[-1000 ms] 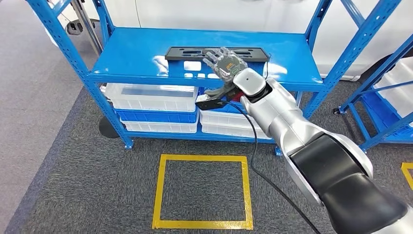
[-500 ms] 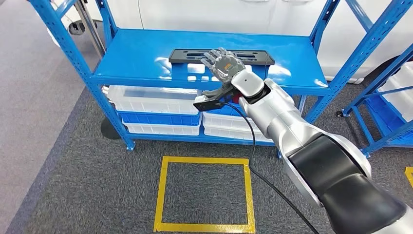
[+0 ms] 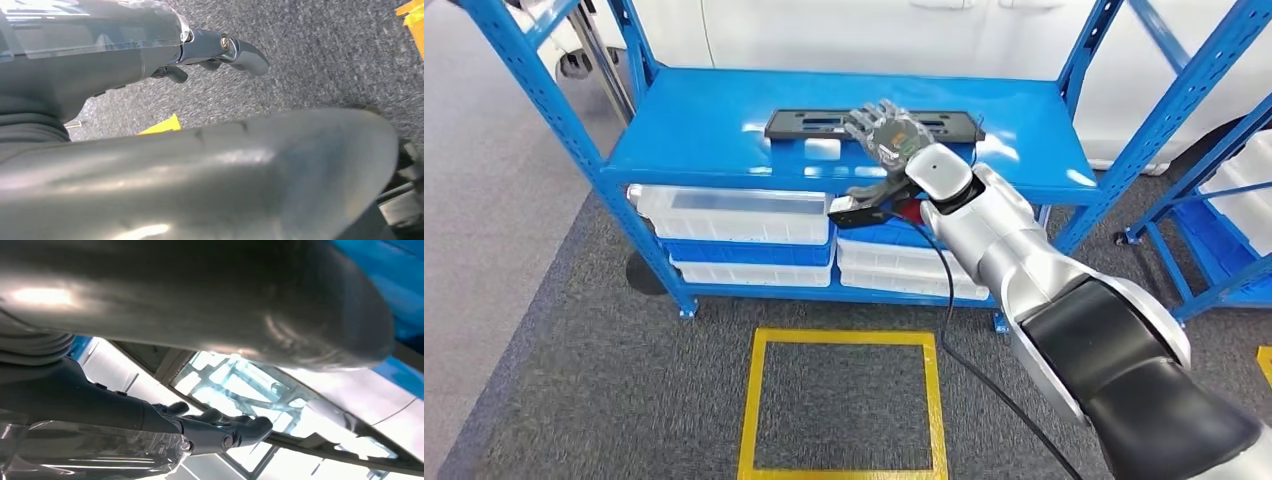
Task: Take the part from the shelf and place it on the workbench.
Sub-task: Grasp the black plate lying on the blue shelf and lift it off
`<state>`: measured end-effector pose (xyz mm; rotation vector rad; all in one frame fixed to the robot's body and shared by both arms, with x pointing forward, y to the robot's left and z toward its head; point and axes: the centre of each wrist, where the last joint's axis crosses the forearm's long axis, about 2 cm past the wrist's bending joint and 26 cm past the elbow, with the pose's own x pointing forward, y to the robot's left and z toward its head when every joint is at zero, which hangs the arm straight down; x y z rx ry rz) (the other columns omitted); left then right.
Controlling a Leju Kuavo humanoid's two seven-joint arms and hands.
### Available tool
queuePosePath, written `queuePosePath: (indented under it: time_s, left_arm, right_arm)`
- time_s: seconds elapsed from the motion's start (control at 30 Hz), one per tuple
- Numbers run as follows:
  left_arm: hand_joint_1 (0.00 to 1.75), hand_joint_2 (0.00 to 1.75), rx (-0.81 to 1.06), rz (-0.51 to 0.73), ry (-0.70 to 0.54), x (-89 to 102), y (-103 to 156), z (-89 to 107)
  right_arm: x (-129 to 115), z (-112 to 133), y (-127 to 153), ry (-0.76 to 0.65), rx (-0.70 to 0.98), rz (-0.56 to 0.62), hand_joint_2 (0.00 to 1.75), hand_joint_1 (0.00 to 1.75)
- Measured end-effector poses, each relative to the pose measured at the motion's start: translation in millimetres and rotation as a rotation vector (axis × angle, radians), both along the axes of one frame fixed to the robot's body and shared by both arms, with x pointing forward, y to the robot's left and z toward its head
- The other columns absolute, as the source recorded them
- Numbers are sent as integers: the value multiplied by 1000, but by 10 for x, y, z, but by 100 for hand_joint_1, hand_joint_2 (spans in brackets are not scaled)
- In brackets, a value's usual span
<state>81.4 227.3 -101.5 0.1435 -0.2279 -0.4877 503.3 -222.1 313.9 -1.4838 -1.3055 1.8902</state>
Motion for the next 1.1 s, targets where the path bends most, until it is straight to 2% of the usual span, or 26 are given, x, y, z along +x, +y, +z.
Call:
queuePosePath:
  time_s: [0.33,1.1]
  left_arm:
    - [0,0,1,1,-1,5,4,0]
    - [0,0,7,-4,0,17,21,1]
  right_arm:
    - [-17,-82,-8,13,0,-4,0,0]
    - [-5,-15,4,-6,3,-11,0,0]
